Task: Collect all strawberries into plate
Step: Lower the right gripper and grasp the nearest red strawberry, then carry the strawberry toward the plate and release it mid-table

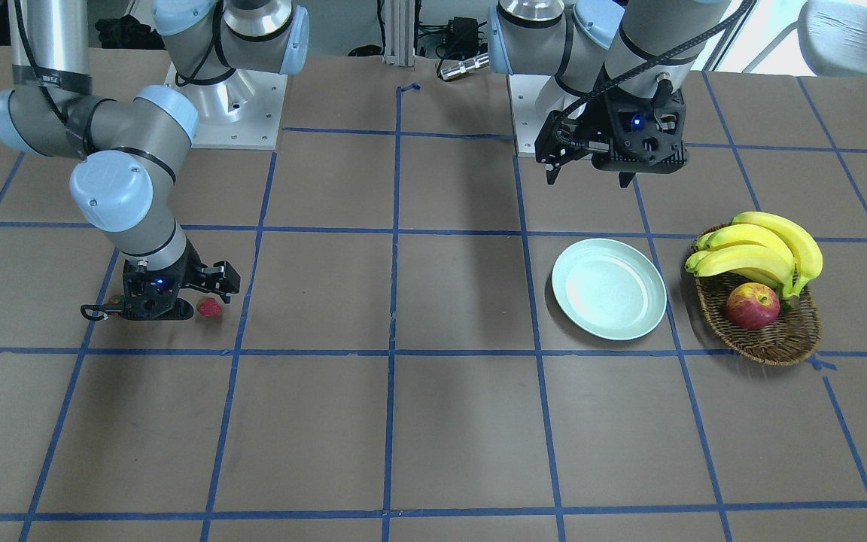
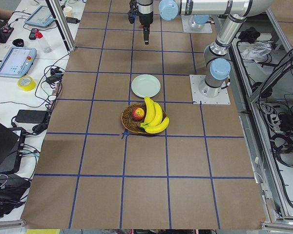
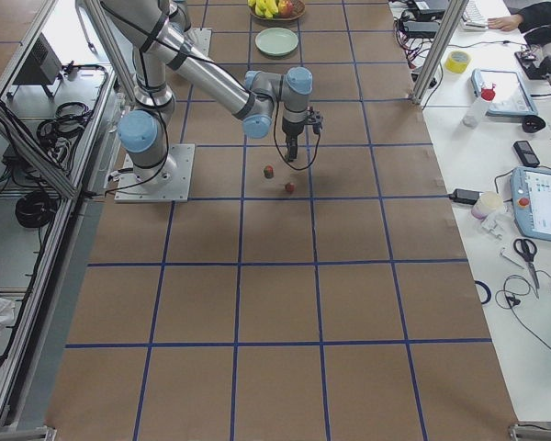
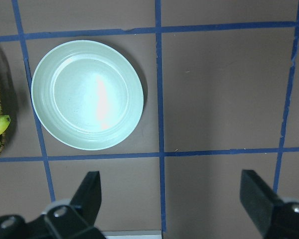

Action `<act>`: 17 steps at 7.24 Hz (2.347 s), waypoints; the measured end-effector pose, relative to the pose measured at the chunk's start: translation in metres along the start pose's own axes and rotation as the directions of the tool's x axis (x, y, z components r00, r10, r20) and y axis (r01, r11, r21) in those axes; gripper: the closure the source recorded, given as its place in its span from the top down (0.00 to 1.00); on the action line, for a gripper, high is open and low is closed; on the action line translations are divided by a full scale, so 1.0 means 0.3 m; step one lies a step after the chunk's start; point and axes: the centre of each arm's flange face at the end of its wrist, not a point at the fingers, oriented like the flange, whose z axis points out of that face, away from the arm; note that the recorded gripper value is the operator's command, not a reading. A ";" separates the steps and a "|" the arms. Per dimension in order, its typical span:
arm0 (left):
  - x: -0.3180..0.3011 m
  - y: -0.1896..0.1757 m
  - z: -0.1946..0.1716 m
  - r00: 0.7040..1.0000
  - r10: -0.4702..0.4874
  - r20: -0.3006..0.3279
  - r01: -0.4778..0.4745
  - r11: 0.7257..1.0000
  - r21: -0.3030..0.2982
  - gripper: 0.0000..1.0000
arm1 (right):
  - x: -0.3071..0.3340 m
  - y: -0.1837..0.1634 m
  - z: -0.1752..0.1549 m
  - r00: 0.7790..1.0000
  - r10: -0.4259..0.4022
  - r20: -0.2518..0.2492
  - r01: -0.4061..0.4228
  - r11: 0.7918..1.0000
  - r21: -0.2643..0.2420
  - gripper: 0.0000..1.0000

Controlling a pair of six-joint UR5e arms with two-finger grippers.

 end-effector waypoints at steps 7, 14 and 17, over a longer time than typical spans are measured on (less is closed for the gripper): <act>-0.001 0.001 0.005 1.000 -0.001 0.002 0.001 1.000 -0.003 1.00 | -0.012 -0.007 0.083 1.000 0.003 0.028 -0.003 1.000 0.005 0.19; 0.001 0.002 0.009 1.000 0.001 0.004 -0.001 1.000 -0.007 1.00 | -0.128 -0.056 -0.001 1.000 -0.012 0.028 0.010 0.998 0.059 0.16; 0.001 0.003 0.011 1.000 0.001 0.005 -0.001 1.000 -0.009 1.00 | -0.407 -0.036 -0.033 0.994 0.067 0.083 -0.073 0.994 0.077 0.17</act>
